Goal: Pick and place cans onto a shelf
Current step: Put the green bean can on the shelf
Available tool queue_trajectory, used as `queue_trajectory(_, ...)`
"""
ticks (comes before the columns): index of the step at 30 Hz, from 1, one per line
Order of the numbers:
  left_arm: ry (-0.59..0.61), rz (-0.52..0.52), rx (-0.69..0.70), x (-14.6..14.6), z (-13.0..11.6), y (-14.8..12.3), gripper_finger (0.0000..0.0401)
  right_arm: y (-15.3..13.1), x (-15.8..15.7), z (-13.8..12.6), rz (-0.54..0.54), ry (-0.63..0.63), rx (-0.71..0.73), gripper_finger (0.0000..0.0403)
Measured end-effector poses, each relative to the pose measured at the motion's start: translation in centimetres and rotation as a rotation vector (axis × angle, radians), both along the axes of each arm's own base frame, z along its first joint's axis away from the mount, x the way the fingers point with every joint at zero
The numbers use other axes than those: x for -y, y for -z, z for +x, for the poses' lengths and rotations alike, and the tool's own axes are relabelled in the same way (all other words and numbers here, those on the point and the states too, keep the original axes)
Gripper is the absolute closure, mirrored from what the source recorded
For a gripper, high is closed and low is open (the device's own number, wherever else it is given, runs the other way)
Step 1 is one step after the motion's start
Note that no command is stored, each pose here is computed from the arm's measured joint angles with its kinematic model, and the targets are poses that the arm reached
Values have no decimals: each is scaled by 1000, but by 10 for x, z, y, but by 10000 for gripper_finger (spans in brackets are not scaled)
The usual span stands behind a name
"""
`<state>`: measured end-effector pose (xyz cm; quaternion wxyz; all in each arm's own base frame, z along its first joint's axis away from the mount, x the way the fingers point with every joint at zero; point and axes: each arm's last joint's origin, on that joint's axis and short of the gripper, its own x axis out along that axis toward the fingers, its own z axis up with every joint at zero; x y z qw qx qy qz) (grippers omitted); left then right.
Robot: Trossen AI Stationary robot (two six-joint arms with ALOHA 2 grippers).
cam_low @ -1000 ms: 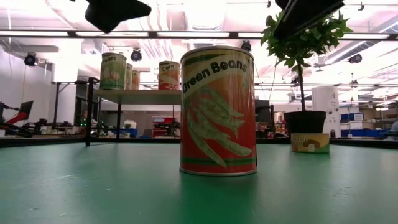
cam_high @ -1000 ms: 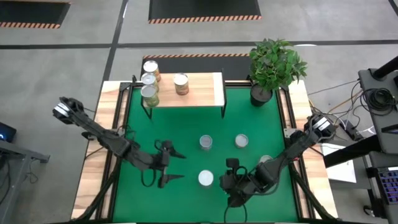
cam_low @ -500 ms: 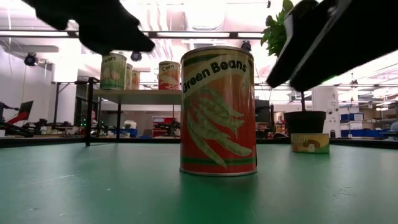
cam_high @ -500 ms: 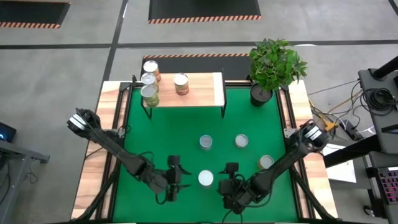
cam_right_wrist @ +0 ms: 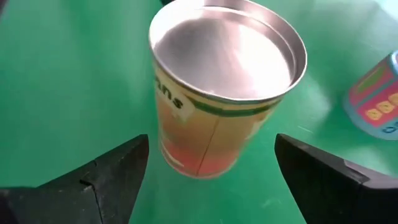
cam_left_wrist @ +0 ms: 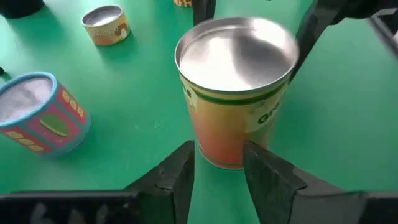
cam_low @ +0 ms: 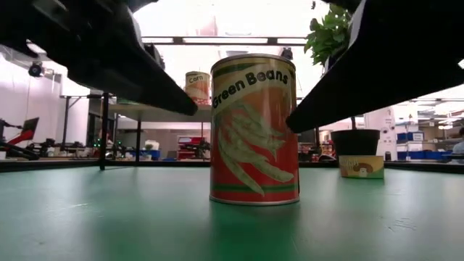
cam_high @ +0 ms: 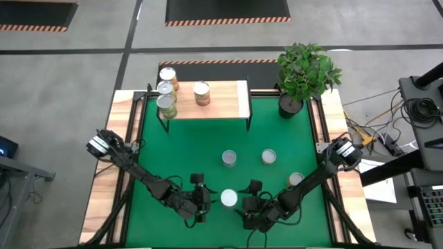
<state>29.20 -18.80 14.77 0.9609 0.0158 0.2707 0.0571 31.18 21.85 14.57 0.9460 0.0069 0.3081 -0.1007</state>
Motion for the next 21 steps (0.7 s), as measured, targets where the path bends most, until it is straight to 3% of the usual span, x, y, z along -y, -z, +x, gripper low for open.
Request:
queue_trajectory(6,-8,15,-2,5,16,3,301,13,8,-2,79,1,117,65)
queue_trajectory(12,26,28,10,14,28,0,314,13,12,-2,83,-33,197,69)
queue_trajectory(21,31,38,3,14,28,-1,319,11,12,-1,61,-53,201,119)
